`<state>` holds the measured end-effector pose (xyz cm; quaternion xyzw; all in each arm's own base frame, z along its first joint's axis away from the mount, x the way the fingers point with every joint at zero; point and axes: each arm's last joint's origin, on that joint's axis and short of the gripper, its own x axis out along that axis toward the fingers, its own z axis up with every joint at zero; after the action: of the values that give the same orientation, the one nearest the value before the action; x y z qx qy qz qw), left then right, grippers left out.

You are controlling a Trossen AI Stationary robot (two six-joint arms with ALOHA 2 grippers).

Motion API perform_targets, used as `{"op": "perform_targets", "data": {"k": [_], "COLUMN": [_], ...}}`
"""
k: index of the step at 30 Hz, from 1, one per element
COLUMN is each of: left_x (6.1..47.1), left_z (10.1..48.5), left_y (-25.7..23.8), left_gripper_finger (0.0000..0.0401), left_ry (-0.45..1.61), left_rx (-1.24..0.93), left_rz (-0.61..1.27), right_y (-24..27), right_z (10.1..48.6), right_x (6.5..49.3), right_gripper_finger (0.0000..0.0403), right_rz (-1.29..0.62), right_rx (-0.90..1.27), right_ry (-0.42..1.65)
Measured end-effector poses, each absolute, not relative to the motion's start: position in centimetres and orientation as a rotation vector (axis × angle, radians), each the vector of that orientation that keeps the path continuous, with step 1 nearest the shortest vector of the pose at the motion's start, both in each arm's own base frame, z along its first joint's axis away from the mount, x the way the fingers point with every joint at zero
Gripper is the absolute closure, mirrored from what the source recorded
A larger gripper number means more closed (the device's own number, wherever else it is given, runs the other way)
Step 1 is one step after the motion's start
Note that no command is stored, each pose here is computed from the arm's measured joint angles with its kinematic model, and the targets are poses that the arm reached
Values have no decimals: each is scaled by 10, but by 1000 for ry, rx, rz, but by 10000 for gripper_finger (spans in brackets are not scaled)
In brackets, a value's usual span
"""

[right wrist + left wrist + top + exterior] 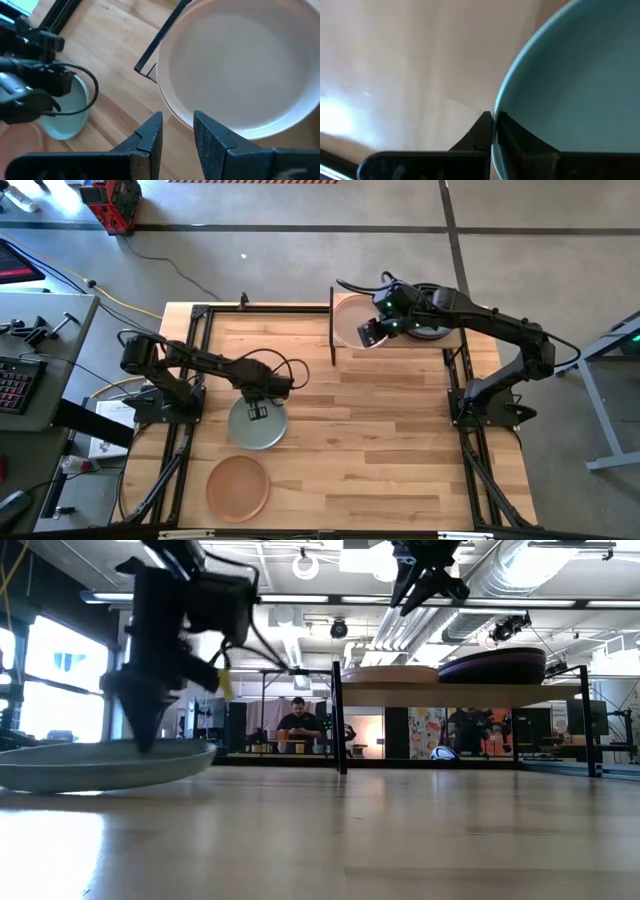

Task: Place and stack plates onto a shelf
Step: Stack the blue plate on top of the white plate on the shelf

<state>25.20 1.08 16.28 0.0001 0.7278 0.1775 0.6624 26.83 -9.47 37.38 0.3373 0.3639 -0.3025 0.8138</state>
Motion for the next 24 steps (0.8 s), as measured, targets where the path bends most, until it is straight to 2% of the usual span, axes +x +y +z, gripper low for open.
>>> {"op": "perform_targets", "data": {"k": [6,12,16,24], "left_x": [267,281,291,304], "left_z": [192,227,253,297], "left_y": [19,28,36,52], "left_gripper_finger": [398,399,399,399], "left_ry": [1589,1515,1432,1264], "left_rx": [84,156,139,90], "left_rz": [473,562,616,686], "right_y": [-88,-79,-74,-63], "right_z": [374,376,378,373], "right_x": [271,275,279,291], "right_gripper_finger": [309,276,263,261], "right_rz": [-629,-653,-633,-623], "right_rx": [655,626,623,559], "right_ry": [784,751,724,722]}}
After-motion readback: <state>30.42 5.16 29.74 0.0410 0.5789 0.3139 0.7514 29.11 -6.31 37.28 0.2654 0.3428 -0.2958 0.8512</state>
